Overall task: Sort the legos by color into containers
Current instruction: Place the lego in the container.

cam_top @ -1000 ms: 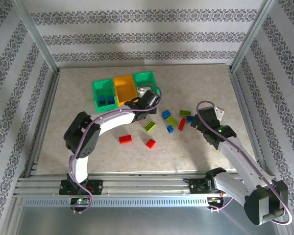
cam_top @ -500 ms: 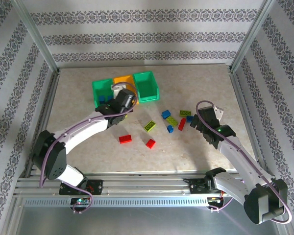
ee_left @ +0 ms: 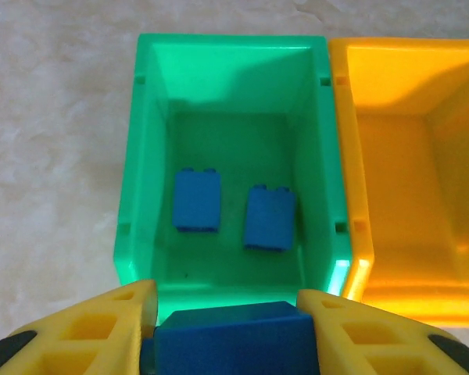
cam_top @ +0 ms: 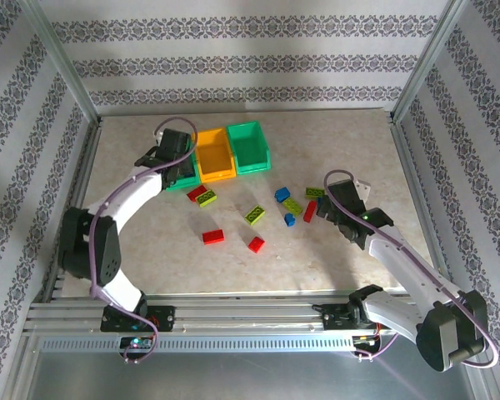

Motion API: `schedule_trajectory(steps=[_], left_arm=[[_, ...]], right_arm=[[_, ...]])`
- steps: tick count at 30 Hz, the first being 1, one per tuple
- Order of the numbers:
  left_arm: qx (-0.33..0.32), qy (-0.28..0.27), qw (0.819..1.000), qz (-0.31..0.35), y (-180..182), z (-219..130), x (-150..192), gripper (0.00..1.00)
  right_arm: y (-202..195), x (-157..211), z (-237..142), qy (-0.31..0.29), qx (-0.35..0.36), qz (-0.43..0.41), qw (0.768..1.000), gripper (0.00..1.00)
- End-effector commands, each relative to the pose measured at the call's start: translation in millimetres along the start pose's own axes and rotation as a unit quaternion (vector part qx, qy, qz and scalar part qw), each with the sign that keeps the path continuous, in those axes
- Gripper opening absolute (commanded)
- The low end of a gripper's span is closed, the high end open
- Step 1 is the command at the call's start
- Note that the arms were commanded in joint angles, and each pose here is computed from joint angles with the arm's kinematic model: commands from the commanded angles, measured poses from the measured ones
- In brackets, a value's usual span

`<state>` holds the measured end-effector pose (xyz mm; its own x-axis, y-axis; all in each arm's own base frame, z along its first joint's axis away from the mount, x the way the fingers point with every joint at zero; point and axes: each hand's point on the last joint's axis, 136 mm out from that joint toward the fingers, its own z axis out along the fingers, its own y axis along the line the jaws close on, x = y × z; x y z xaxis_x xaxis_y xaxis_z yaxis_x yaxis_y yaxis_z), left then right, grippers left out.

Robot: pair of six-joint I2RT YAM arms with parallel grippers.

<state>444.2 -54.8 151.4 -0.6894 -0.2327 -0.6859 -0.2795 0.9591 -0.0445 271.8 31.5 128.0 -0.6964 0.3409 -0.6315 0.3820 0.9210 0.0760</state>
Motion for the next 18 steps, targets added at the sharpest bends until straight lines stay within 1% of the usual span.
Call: schedule_trajectory(steps=[1,6,10,11,14,16,18], left_arm=[[0.004,0.024,1.0,0.012,2.0,23.7,-6.6,0.3],[-0.02,0.046,0.999,0.02,6.1,61.7,-13.9,0.3],[-0.032,0.044,0.998,0.022,6.8,74.2,-21.7,0.31],[-0.034,0.044,0.998,0.021,6.7,75.9,-22.3,0.33],[-0.036,0.047,0.998,0.019,6.6,79.6,-20.7,0.45],[-0.036,0.048,0.998,0.017,6.2,80.1,-19.7,0.54],[-0.04,0.046,0.998,0.014,8.3,78.3,-20.3,0.61]], right_arm=[[6.1,-9.3,-7.2,-0.013,-0.005,0.01,1.0,0.98],[9.1,-8.9,-10.7,-0.014,-0.009,0.003,1.0,0.98],[10.1,-7.5,-11.4,-0.014,-0.009,-0.002,1.0,0.98],[10.4,-7.2,-11.5,-0.014,-0.01,-0.002,1.0,0.98],[11.3,-5.7,-10.3,-0.011,-0.009,-0.005,1.0,0.98],[13.4,-5.1,-9.4,-0.009,-0.009,-0.009,1.0,0.98],[15.8,-5.3,-9.4,-0.009,-0.011,-0.012,1.0,0.98]])
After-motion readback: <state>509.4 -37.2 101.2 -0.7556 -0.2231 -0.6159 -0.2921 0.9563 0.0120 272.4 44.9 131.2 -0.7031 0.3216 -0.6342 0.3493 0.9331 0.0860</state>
